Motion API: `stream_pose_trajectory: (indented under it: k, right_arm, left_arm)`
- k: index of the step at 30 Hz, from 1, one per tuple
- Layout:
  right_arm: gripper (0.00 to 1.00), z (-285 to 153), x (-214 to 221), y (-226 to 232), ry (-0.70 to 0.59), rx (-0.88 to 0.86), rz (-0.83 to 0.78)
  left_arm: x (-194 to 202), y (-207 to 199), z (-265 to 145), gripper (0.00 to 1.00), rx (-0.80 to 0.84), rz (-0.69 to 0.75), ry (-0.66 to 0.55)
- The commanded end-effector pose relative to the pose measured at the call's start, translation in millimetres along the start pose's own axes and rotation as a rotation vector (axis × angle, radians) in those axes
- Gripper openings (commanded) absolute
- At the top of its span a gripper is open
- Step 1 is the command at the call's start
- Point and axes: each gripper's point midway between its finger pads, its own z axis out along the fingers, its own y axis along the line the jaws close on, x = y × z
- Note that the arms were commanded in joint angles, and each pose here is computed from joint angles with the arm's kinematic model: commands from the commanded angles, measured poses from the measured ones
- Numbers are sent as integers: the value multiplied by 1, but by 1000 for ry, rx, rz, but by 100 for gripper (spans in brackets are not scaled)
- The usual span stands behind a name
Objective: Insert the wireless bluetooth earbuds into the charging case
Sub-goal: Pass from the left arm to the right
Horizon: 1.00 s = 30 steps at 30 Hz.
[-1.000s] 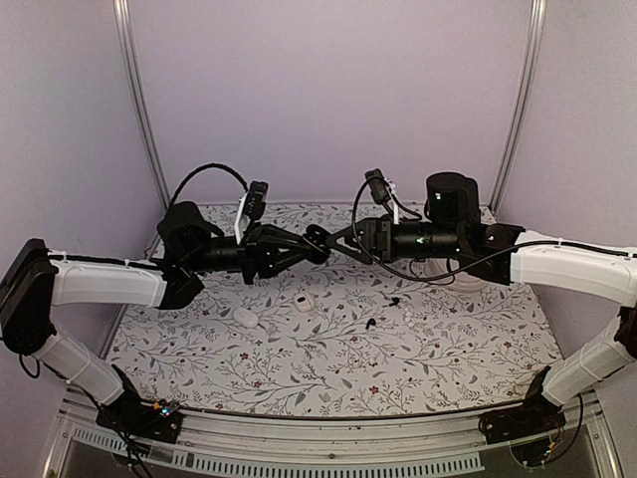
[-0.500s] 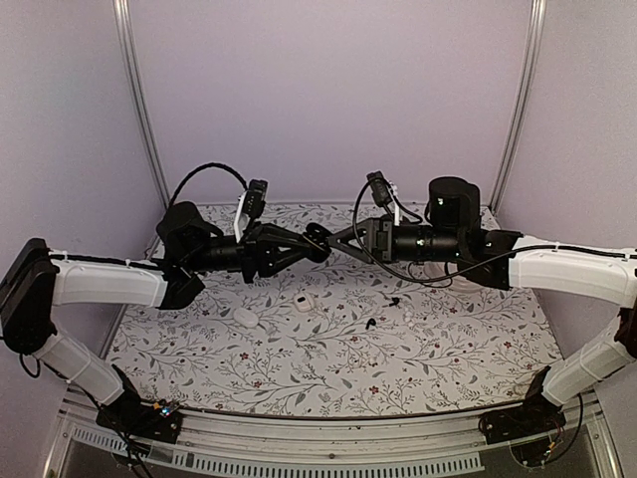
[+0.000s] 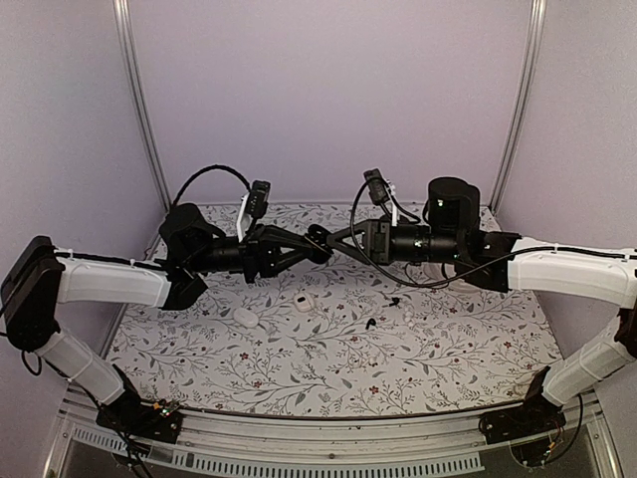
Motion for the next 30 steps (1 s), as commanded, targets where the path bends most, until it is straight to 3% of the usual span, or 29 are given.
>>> stream_pose_trajectory:
  k: [1, 10, 18, 24, 30]
  right_arm:
    - [36, 4, -4, 5, -14, -17, -29]
    - [30, 6, -3, 5, -15, -19, -36]
    - [11, 6, -1, 4, -8, -21, -37]
    - [5, 4, -1, 4, -10, -18, -49]
    - [4, -2, -4, 6, -16, 6, -104]
  left_arm:
    - [-3, -6, 6, 0, 39, 6, -8]
    - [-1, -7, 7, 0, 58, -11, -4]
    - [2, -5, 7, 0, 54, -23, 1]
    - [2, -5, 8, 0, 53, -26, 6]
    - [7, -6, 7, 16, 58, -21, 45]
